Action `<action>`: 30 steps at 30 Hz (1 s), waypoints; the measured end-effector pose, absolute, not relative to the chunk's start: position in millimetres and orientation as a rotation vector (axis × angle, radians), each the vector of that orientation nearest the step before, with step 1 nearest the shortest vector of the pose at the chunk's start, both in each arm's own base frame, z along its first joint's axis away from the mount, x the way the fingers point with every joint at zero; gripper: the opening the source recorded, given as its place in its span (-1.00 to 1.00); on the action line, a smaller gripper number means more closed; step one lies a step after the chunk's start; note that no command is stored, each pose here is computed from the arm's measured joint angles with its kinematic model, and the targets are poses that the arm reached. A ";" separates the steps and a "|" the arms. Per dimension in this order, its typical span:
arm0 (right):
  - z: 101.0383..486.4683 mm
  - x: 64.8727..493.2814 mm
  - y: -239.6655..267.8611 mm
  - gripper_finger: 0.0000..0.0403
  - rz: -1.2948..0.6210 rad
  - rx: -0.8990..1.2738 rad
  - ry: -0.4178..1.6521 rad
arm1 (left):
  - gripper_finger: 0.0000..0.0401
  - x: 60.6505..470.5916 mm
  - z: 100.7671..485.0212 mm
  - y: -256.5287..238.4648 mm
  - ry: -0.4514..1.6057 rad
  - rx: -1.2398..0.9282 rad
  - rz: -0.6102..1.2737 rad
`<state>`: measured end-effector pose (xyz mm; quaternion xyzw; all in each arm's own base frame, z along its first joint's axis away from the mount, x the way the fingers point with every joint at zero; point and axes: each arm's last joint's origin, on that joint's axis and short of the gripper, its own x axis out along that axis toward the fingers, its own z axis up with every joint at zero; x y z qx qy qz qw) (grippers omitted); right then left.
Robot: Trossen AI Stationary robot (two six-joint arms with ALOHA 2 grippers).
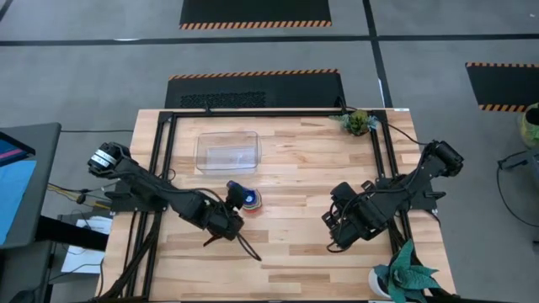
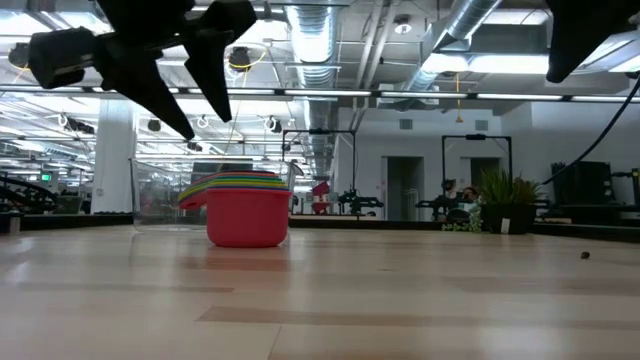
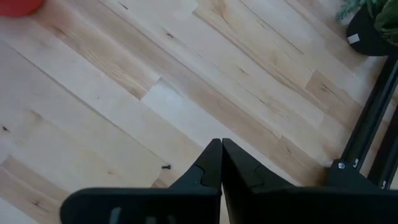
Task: Nest measuring cups in basket
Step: Put the stacked measuring cups into the transparent bin
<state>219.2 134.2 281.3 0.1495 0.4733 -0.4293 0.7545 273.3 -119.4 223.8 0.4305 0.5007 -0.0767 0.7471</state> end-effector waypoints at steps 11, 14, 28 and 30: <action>281.3 218.4 135.3 -0.88 -0.931 0.320 1.035 | -0.05 291.3 210.5 -115.9 1.078 0.879 -0.217; 281.3 217.0 137.0 -0.89 -0.926 0.317 1.038 | -0.05 294.5 209.1 -115.0 1.076 0.868 -0.205; 280.8 213.1 143.7 -0.89 -0.907 0.334 1.052 | -0.05 304.4 189.0 -111.3 1.134 0.775 -0.140; 280.8 213.1 143.7 -0.89 -0.906 0.332 1.053 | -0.05 304.6 189.4 -110.1 1.133 0.791 -0.112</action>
